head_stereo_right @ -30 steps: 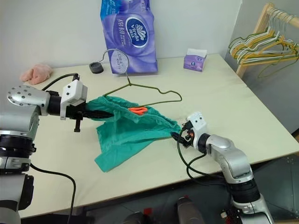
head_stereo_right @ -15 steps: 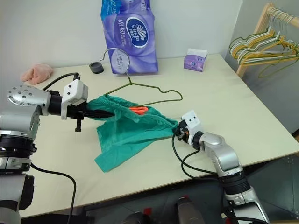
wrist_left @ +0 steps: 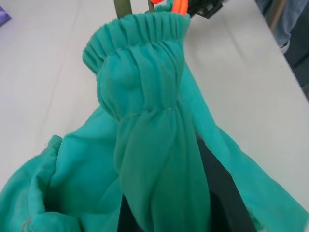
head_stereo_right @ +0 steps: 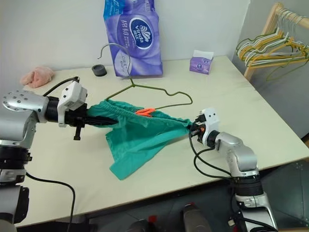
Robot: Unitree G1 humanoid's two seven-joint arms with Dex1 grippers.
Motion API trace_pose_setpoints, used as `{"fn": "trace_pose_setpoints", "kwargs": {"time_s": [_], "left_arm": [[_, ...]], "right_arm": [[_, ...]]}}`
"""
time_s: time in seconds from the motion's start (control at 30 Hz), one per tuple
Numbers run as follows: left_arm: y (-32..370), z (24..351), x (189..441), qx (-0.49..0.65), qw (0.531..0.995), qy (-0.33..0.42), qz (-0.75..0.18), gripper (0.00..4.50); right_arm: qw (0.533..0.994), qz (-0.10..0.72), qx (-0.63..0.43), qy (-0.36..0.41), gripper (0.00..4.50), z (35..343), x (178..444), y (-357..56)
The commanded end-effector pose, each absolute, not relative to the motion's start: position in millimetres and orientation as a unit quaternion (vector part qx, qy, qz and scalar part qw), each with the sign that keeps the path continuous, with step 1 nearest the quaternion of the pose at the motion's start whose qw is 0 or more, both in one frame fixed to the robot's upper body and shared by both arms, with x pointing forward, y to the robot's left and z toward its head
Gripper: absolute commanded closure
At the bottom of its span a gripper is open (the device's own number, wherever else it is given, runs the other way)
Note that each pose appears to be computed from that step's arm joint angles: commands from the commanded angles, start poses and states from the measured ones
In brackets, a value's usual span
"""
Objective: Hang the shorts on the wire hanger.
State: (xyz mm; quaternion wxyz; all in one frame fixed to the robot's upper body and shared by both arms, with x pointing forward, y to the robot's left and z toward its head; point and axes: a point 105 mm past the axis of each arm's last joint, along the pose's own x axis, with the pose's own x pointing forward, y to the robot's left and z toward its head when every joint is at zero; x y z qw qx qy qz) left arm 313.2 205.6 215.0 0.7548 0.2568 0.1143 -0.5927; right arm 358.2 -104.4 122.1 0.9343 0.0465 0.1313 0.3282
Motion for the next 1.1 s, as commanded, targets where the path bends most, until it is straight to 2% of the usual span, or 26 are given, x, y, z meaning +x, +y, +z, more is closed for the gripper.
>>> {"fn": "trace_pose_setpoints", "kwargs": {"time_s": [0.03,0.17,0.8,0.93,1.1], "left_arm": [[215.7,230.8,295.5,0.279,0.743,0.112,-0.598,4.50],[227.0,224.6,291.7,0.296,0.737,0.135,-0.592,4.50],[262.0,203.1,314.1,0.419,0.713,0.173,-0.534,4.50],[263.1,199.1,316.4,0.439,0.703,0.179,-0.530,4.50],[242.3,195.7,329.0,0.448,0.707,0.146,-0.528,4.50]], "right_arm": [[0.939,0.317,0.059,0.118,4.47,138.7,359.1,-121.4],[0.938,0.317,0.065,0.128,4.47,140.0,357.2,-127.5],[0.926,0.354,0.024,0.127,4.47,153.2,339.4,-124.8],[0.921,0.368,-0.003,0.124,4.47,158.5,335.4,-122.0],[0.904,0.412,-0.049,0.103,4.47,175.4,331.0,-91.7]]}}
